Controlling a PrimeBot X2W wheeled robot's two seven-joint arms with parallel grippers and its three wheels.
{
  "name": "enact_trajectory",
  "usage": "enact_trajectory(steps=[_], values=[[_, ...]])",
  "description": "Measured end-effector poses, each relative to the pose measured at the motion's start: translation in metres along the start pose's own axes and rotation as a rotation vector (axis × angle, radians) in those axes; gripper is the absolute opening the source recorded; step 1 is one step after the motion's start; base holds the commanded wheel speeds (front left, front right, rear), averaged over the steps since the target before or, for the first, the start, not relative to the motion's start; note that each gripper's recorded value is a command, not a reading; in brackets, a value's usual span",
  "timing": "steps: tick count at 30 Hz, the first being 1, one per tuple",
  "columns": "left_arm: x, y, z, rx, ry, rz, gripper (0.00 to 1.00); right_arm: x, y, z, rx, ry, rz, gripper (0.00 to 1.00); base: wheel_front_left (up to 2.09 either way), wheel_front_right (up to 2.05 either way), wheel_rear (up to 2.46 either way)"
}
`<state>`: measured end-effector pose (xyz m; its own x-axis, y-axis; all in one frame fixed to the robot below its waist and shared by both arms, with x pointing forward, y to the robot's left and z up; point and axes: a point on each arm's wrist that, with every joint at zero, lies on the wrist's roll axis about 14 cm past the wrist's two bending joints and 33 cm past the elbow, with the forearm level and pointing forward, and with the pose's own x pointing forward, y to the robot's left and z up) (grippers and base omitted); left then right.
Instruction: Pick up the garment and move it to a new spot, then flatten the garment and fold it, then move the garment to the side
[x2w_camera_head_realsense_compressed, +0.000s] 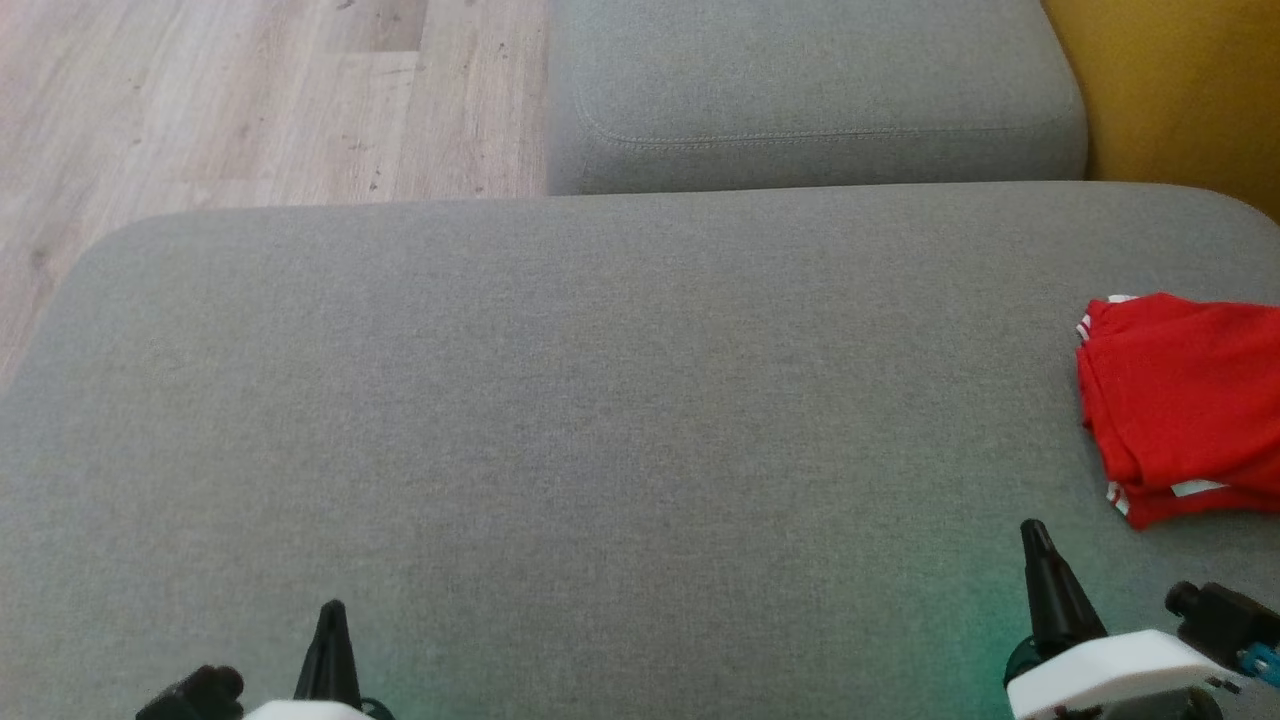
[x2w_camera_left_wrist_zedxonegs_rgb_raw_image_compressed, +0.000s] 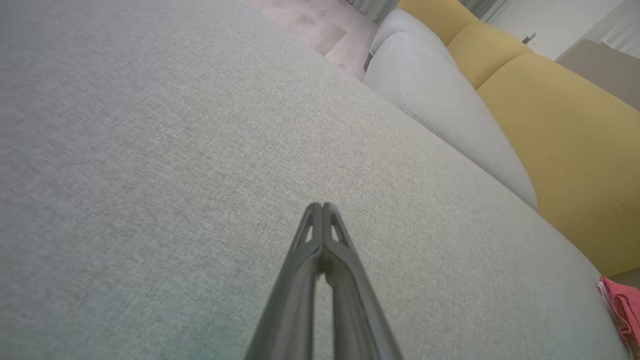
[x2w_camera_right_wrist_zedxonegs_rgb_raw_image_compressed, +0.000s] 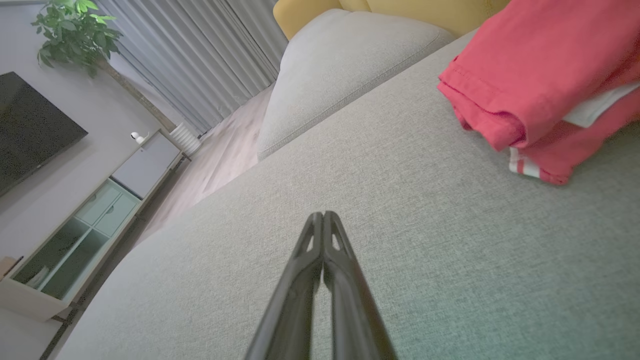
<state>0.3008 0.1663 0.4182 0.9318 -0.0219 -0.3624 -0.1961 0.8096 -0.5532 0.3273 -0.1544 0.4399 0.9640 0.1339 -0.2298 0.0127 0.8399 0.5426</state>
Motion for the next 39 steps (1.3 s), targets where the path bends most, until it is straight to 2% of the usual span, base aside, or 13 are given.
enact_trajectory(steps=[39], values=[[0.024,-0.010,0.025,-0.403,-0.007,-0.060,0.00,0.014,-0.008,0.029,0.436,-0.093,-0.004,0.00,0.00,0.00,0.00]])
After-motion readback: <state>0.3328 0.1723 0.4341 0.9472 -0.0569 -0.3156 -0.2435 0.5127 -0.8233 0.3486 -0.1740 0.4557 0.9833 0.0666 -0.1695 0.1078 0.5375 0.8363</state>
